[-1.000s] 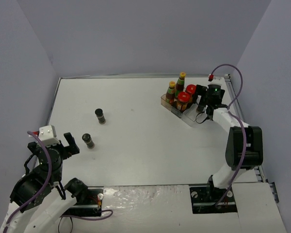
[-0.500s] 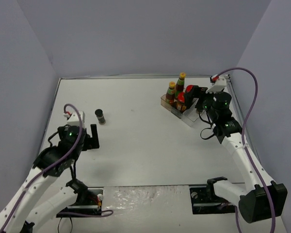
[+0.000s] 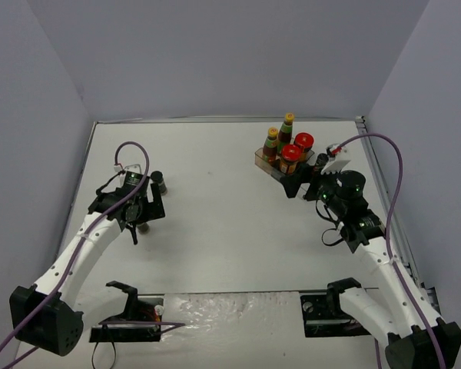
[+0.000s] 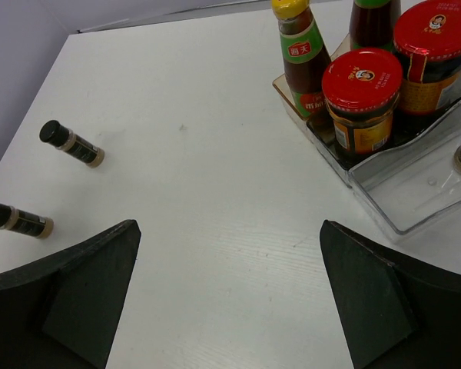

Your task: Organize the condiment bottles

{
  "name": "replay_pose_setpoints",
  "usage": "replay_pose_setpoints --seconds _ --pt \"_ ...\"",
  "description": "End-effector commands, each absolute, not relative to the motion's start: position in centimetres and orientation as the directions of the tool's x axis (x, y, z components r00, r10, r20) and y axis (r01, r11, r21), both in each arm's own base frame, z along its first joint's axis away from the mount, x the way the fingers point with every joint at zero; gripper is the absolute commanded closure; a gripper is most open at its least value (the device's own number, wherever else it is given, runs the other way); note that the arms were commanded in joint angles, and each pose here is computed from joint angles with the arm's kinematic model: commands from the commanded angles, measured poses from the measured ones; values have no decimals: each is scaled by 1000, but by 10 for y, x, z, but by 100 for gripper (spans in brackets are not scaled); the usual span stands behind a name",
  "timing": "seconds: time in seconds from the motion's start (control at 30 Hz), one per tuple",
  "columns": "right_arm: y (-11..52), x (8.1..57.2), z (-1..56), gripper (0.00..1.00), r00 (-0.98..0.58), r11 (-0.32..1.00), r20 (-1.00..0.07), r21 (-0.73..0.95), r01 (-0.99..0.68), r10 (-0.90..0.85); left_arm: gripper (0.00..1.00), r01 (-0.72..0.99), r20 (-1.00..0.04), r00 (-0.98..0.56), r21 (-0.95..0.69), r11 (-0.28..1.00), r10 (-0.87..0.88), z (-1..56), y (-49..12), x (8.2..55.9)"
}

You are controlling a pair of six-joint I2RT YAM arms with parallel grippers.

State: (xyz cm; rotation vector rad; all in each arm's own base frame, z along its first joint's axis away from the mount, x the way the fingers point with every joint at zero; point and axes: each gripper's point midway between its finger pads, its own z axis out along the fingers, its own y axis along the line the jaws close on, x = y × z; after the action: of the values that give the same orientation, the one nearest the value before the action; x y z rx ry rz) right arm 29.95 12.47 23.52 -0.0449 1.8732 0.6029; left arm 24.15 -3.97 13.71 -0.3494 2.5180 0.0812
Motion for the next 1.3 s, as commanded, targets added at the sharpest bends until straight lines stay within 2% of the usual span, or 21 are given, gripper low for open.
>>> replay_pose_setpoints --seconds 0.0,0.2,0.3,0.5,0.67,0.73,0.87,0.97,1.07,1.27 --pt "134 288 258 0 -330 837 -907 382 -392 260 3 -279 -569 -780 -53 959 -258 144 -39 264" --pt "134 282 258 0 -329 830 -906 388 -401 265 4 -297 -493 -827 -22 955 -269 117 -34 267" --pt "135 281 258 0 -326 828 -908 385 -407 262 11 -312 -480 -830 -22 950 -284 109 -31 270" --pt "135 277 257 0 -325 824 -910 383 -417 259 35 -330 -454 -838 -22 944 -303 97 -28 276" --pt "134 273 256 0 -322 825 -912 379 -419 255 63 -315 -452 -838 -56 947 -305 98 -35 279" --pt "133 272 257 0 -319 825 -913 377 -421 255 77 -304 -449 -840 -75 950 -304 101 -39 280" --pt "134 269 261 0 -314 821 -914 377 -428 257 96 -246 -480 -828 -152 957 -289 120 -60 289" --pt "134 268 261 0 -315 821 -915 376 -430 254 100 -186 -517 -817 -185 965 -256 138 -83 299" --pt "134 267 262 0 -319 819 -914 376 -433 250 100 -46 -552 -819 -205 978 -155 158 -134 310" --pt "134 262 267 0 -329 819 -912 377 -433 246 99 157 -551 -834 -189 969 28 159 -220 322"
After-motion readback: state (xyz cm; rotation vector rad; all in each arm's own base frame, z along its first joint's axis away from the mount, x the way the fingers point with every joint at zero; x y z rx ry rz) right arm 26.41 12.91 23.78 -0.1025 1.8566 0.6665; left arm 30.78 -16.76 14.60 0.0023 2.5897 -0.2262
